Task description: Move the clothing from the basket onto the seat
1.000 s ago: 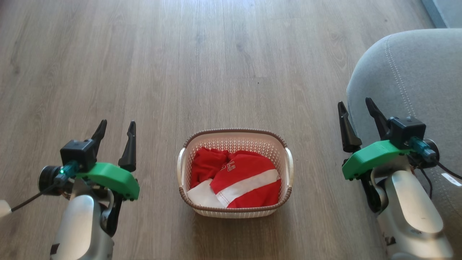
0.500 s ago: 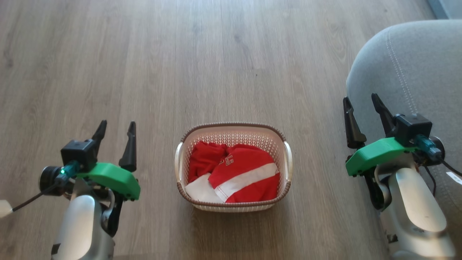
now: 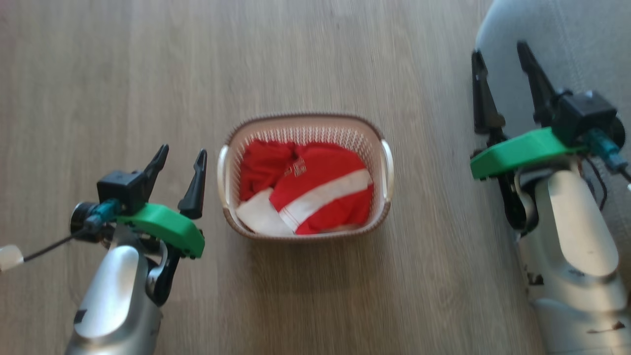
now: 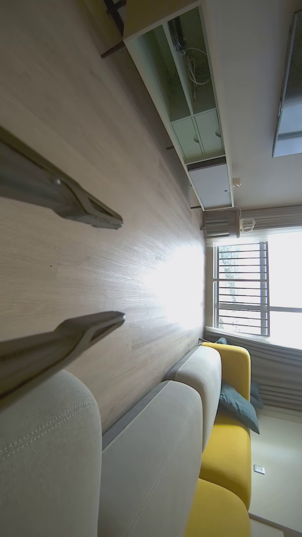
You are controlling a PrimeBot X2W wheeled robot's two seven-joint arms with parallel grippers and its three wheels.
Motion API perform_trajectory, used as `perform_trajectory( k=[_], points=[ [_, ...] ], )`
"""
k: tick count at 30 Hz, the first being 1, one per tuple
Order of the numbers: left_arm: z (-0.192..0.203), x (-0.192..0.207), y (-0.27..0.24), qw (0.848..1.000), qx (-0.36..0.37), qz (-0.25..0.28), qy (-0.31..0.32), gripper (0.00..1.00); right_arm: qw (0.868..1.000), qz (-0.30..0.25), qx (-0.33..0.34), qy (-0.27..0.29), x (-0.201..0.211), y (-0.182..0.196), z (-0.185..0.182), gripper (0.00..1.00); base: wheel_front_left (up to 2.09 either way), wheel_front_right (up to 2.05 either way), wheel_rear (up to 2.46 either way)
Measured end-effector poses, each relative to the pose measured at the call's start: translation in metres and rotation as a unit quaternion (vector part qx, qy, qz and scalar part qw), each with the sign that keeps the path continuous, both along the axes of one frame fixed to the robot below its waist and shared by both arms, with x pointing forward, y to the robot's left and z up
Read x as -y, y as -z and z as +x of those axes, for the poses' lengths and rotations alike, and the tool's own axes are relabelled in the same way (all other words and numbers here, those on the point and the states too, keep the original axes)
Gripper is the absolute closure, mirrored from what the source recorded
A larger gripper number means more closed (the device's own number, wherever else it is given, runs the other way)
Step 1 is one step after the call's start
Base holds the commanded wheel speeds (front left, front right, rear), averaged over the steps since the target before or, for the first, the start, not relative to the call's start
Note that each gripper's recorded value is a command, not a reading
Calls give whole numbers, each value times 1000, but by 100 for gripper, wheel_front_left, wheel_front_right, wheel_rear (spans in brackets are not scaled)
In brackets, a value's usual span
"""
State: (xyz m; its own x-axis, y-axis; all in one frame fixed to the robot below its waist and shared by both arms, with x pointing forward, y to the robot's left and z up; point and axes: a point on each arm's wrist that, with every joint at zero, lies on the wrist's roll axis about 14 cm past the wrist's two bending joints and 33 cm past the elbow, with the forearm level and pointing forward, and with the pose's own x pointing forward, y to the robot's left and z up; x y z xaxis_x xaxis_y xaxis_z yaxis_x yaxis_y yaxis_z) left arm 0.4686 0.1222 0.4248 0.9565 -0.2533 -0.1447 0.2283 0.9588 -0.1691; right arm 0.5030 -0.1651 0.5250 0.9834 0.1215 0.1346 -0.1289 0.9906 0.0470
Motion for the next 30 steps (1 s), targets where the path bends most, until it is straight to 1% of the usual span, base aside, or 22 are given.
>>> perform_trajectory(
  k=[4, 8, 13, 18, 23, 30],
  points=[
    [10, 10, 20, 1000, -20, -3, 20, 0, 1000, 5, 5, -11, -7, 3, 13, 0, 0, 0, 0],
    [18, 30, 51, 997, -53, -6, 58, 0, 1000, 8, 7, -19, -9, 13, 28, 0, 0, 0, 0],
    [24, 50, 96, 990, -97, -6, 101, 0, 1000, 9, 0, -19, -5, 31, 43, 0, 0, 0, 0],
    [34, 68, 135, 982, -125, 1, 144, 0, 1000, 18, -10, -19, -1, 52, 56, 0, 0, 0, 0],
    [37, 88, 176, 969, -151, 13, 196, 0, 999, 21, -19, -21, 2, 70, 64, 0, 0, 0, 0],
    [37, 123, 226, 946, -172, 34, 273, 0, 999, 17, -22, -18, 14, 81, 71, 0, 0, 0, 0]
  ],
)
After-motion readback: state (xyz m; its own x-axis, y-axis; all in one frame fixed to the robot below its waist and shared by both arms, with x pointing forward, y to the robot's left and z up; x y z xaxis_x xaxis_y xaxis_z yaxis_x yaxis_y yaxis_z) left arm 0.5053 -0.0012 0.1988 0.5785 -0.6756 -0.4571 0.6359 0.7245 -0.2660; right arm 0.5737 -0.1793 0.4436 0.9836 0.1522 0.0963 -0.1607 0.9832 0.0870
